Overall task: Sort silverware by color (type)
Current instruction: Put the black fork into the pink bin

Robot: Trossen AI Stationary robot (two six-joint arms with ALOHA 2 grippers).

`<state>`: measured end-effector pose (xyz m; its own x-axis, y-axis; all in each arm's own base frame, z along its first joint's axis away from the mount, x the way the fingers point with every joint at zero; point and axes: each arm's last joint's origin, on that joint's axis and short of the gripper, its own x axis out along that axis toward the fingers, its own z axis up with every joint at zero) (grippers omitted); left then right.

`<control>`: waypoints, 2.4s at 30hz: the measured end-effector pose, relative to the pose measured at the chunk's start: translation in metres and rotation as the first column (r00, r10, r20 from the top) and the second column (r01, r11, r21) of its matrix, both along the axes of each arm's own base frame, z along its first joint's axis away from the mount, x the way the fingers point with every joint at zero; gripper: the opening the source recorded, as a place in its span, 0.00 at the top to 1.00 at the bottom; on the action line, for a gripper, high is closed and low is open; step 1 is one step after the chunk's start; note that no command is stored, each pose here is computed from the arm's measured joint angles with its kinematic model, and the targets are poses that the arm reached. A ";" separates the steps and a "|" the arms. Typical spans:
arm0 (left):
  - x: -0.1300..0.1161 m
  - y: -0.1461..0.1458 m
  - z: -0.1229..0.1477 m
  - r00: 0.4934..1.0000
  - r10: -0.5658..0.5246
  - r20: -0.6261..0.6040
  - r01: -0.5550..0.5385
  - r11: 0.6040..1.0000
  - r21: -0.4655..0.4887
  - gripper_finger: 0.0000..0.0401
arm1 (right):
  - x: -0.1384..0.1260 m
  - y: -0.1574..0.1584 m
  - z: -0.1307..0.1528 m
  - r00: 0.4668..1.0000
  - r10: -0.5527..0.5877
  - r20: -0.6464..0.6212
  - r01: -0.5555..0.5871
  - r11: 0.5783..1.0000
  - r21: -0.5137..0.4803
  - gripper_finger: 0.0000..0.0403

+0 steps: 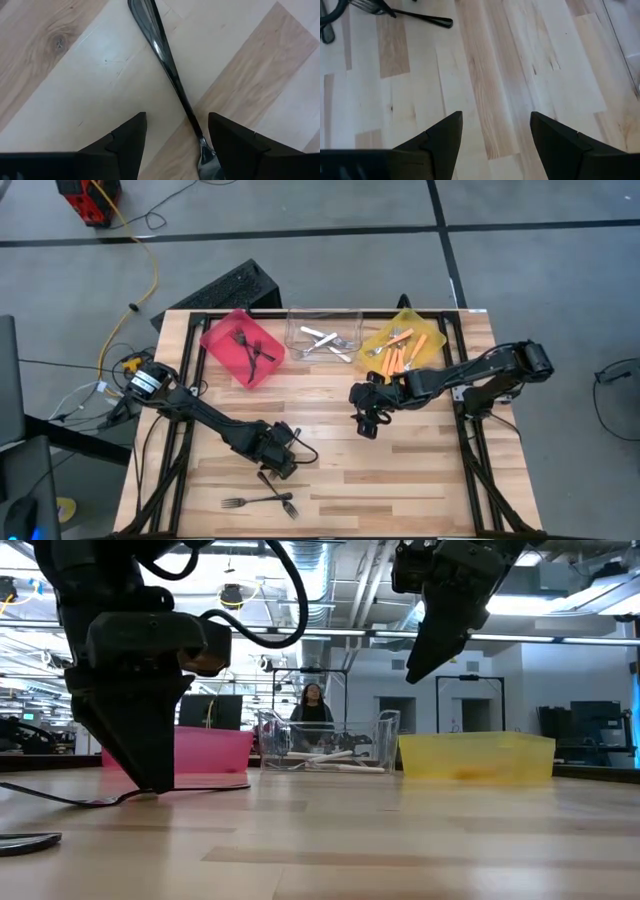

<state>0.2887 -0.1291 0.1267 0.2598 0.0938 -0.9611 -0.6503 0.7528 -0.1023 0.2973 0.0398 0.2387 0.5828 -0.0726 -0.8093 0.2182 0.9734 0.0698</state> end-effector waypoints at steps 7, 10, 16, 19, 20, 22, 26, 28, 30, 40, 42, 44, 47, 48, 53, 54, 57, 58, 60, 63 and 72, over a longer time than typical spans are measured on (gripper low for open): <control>-0.004 0.002 -0.002 0.998 -0.033 -0.053 0.034 0.999 0.009 0.73 | -0.001 0.000 0.000 1.000 -0.001 -0.006 0.001 1.000 0.000 0.36; -0.005 0.002 -0.002 0.998 -0.025 -0.062 0.026 1.000 0.013 0.89 | -0.001 0.000 0.000 1.000 -0.005 -0.006 0.005 1.000 0.002 0.36; -0.005 0.003 -0.001 0.998 0.005 -0.055 -0.005 1.000 0.000 0.99 | -0.001 0.000 -0.001 1.000 -0.006 -0.008 0.006 1.000 0.003 0.36; -0.006 0.004 0.006 1.000 0.005 -0.030 -0.006 1.000 -0.007 0.99 | -0.001 0.000 0.000 1.000 -0.007 -0.007 0.007 1.000 0.004 0.36; -0.006 0.004 0.009 1.000 0.006 -0.016 -0.007 1.000 -0.007 1.00 | -0.001 0.000 0.000 1.000 -0.007 -0.006 0.007 1.000 0.004 0.36; -0.009 0.005 0.016 1.000 0.008 -0.004 -0.008 1.000 -0.004 1.00 | 0.000 0.000 0.000 1.000 -0.008 -0.004 0.008 1.000 0.005 0.36; -0.014 0.011 0.038 0.997 0.026 0.071 -0.028 0.999 0.019 1.00 | 0.001 0.000 0.000 1.000 -0.010 0.010 0.009 1.000 0.006 0.36; -0.016 0.014 0.045 0.995 0.032 0.096 -0.037 0.998 0.053 1.00 | 0.002 0.000 0.001 0.999 -0.019 0.026 0.018 1.000 0.013 0.36; -0.018 0.016 0.052 0.990 0.038 0.134 -0.050 0.995 0.084 1.00 | 0.003 0.000 0.002 0.999 -0.025 0.043 0.024 1.000 0.020 0.36; -0.034 0.032 0.100 0.933 0.070 0.354 -0.160 0.960 0.232 1.00 | 0.014 -0.005 0.011 0.981 -0.065 0.185 0.056 0.997 0.051 0.36; -0.038 0.035 0.110 0.910 0.077 0.408 -0.193 0.948 0.252 1.00 | 0.017 -0.008 0.014 0.971 -0.085 0.222 0.072 0.995 0.065 0.36; -0.042 0.039 0.121 0.879 0.083 0.470 -0.239 0.928 0.284 1.00 | 0.020 -0.010 0.017 0.959 -0.095 0.266 0.078 0.994 0.075 0.36; -0.048 0.044 0.137 0.825 0.070 0.561 -0.308 0.888 0.341 1.00 | 0.026 -0.014 0.025 0.927 -0.111 0.357 0.083 0.992 0.092 0.36; -0.049 0.045 0.142 0.807 0.057 0.588 -0.323 0.875 0.359 1.00 | 0.028 -0.015 0.028 0.913 -0.115 0.392 0.083 0.992 0.099 0.36; -0.050 0.046 0.165 0.755 -0.046 0.654 -0.289 0.872 0.395 1.00 | 0.039 -0.019 0.049 0.799 -0.067 0.598 0.038 0.997 0.061 0.36; -0.050 0.046 0.169 0.746 -0.071 0.662 -0.270 0.877 0.398 1.00 | 0.040 -0.020 0.053 0.773 -0.059 0.632 0.035 0.998 0.051 0.36; -0.047 0.044 0.179 0.719 -0.159 0.677 -0.191 0.891 0.412 1.00 | 0.042 -0.024 0.063 0.707 -0.038 0.706 0.029 0.999 0.025 0.36; -0.047 0.043 0.181 0.709 -0.194 0.678 -0.160 0.892 0.422 1.00 | 0.043 -0.025 0.065 0.690 -0.021 0.724 0.019 1.000 0.011 0.36; -0.044 0.041 0.187 0.679 -0.270 0.683 -0.094 0.890 0.445 1.00 | 0.043 -0.026 0.070 0.654 0.026 0.756 -0.021 1.000 -0.016 0.36; -0.040 0.041 0.192 0.642 -0.344 0.685 -0.037 0.878 0.476 1.00 | 0.044 -0.027 0.075 0.612 0.075 0.787 -0.071 0.997 -0.040 0.36; -0.040 0.057 0.207 0.579 -0.438 0.688 0.022 0.852 0.524 1.00 | 0.044 -0.026 0.075 0.611 0.111 0.784 -0.092 0.993 -0.069 0.36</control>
